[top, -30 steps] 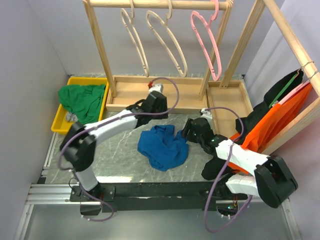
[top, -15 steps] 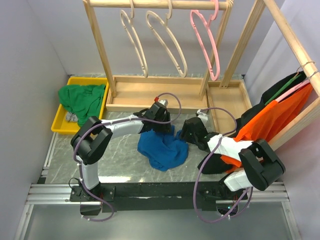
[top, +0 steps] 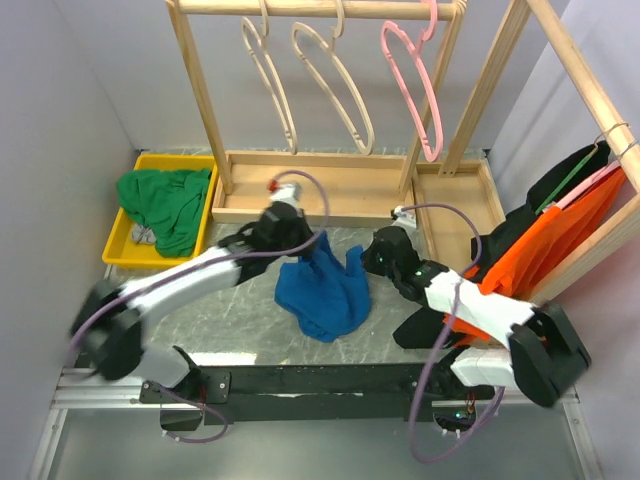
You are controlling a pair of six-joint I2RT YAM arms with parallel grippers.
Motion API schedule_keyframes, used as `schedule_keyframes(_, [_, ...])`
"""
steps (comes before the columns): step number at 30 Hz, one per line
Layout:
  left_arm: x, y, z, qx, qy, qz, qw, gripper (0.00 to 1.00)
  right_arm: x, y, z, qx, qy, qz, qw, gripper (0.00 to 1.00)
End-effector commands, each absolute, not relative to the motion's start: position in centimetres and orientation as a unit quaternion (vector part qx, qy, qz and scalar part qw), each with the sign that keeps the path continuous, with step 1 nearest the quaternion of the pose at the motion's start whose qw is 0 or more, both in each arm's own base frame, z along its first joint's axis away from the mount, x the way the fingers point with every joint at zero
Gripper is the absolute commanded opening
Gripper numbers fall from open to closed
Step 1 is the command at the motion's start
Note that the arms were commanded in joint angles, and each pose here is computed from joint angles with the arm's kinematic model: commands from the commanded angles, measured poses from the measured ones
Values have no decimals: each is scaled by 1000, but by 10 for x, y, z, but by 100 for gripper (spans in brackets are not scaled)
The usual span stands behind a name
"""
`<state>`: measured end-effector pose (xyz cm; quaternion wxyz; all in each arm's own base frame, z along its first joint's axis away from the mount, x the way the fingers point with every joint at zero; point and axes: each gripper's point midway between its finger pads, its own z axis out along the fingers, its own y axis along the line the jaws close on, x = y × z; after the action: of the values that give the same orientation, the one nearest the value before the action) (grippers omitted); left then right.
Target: Place the tank top on the hanger
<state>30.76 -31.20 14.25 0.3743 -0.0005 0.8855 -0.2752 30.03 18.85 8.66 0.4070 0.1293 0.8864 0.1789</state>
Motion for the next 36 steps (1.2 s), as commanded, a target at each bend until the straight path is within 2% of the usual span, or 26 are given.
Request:
schedule_keyframes(1, [306,-254,236,-58,822,-268,500,1,302,198,163,121,844,222,473,0])
schedule_keyframes(11, [260,-193,392,-52,715,-317,621,2,276,198,329,107,740,339,571,0])
schedule_keyframes(16, [250,-170,473,-58,655,-324,680,4,271,190,405,99,698,358,612,0])
schedule_keyframes(21, [241,-154,558,-65,591,-335,731,4,261,178,511,85,632,378,671,0])
schedule_keyframes(23, [239,-148,585,-67,570,-336,747,9,256,173,548,81,609,385,688,0])
schedule_keyframes(26, [237,-150,596,-61,566,-341,748,10,249,169,573,77,591,394,700,0])
schedule_keyframes(28, [237,-155,587,-60,574,-353,736,9,247,171,572,71,590,400,697,0])
schedule_keyframes(31, [238,-163,547,-64,599,-363,711,11,248,182,534,64,616,409,671,0])
schedule_keyframes(32, [239,-166,516,-63,619,-358,697,12,256,197,490,58,648,409,640,0])
schedule_keyframes(34, [238,-173,482,-69,636,-375,671,14,250,203,463,55,651,431,622,0])
schedule_keyframes(35, [241,-180,436,-65,664,-368,647,15,255,214,409,59,688,425,586,0])
schedule_keyframes(36, [240,-185,416,-65,674,-374,634,16,253,220,387,54,699,432,567,0])
